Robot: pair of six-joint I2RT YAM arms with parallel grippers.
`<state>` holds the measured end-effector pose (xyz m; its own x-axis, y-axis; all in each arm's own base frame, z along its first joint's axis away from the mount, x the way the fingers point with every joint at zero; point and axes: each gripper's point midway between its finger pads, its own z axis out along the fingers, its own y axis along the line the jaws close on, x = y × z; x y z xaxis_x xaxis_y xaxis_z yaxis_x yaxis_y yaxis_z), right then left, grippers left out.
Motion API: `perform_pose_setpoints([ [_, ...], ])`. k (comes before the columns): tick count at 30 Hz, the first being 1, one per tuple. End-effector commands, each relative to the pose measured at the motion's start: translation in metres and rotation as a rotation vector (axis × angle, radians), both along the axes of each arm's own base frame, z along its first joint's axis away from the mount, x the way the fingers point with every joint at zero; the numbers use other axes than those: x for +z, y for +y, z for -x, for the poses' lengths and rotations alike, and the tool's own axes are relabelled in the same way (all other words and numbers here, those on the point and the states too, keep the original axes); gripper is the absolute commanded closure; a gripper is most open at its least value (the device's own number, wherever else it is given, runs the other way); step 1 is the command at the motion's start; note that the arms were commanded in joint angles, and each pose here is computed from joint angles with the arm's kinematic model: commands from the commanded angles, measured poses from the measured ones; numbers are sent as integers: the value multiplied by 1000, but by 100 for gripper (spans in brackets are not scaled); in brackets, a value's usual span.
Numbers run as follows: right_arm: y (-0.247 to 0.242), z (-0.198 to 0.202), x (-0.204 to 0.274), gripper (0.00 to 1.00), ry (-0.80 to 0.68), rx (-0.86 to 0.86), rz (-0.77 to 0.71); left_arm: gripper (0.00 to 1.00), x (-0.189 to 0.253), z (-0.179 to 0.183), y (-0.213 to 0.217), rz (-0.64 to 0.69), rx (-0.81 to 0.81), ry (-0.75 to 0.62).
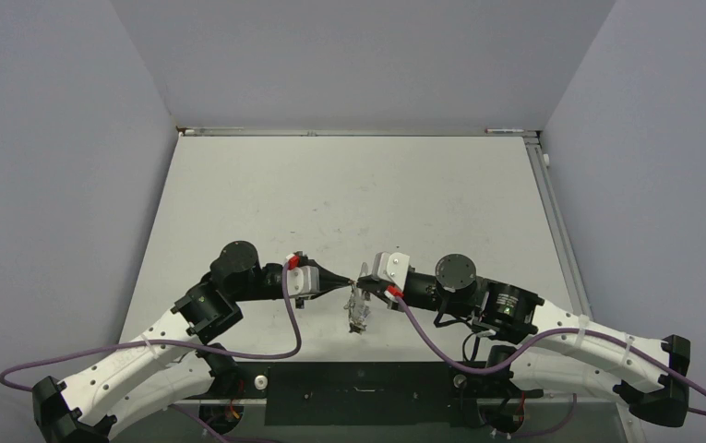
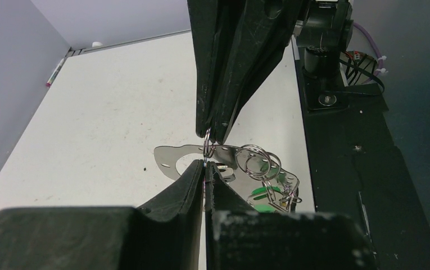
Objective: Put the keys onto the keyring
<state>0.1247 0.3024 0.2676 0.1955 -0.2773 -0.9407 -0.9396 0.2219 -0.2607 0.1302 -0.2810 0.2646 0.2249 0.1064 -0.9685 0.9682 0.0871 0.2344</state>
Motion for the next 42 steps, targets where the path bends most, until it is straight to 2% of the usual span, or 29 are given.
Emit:
perform_pose_setpoints([
  [1, 1, 4, 51, 95, -60, 9, -154, 100, 12, 1, -1, 37, -2, -23],
  [5, 2, 4, 49, 95, -57, 11, -146, 100, 14, 0, -1, 43, 2, -26],
  [6, 2, 4, 49, 95, -57, 12, -146, 94, 14, 0, 0, 46, 6, -27],
  [9, 3, 4, 48, 95, -56, 9, -143, 62, 16, 0, 0, 58, 9, -31],
  [10, 3, 4, 48, 95, -56, 11, -143, 58, 17, 0, 1, 62, 9, -32],
  [13, 3, 5, 49, 95, -57, 13, -147, 57, 19, 2, 0, 74, 3, -29],
  [16, 4, 5, 49, 95, -57, 17, -149, 57, 18, 4, -3, 78, -18, -16],
  [21, 6, 6, 48, 95, -58, 29, -146, 67, 19, 7, -6, 86, -43, 2],
  [36, 11, 10, 46, 95, -60, 62, -148, 79, 18, 11, -13, 93, -86, 40],
  [41, 12, 12, 46, 95, -60, 75, -149, 100, 20, 11, -12, 98, -81, 35],
  [42, 13, 12, 45, 95, -58, 79, -148, 100, 21, 10, -12, 102, -78, 31],
])
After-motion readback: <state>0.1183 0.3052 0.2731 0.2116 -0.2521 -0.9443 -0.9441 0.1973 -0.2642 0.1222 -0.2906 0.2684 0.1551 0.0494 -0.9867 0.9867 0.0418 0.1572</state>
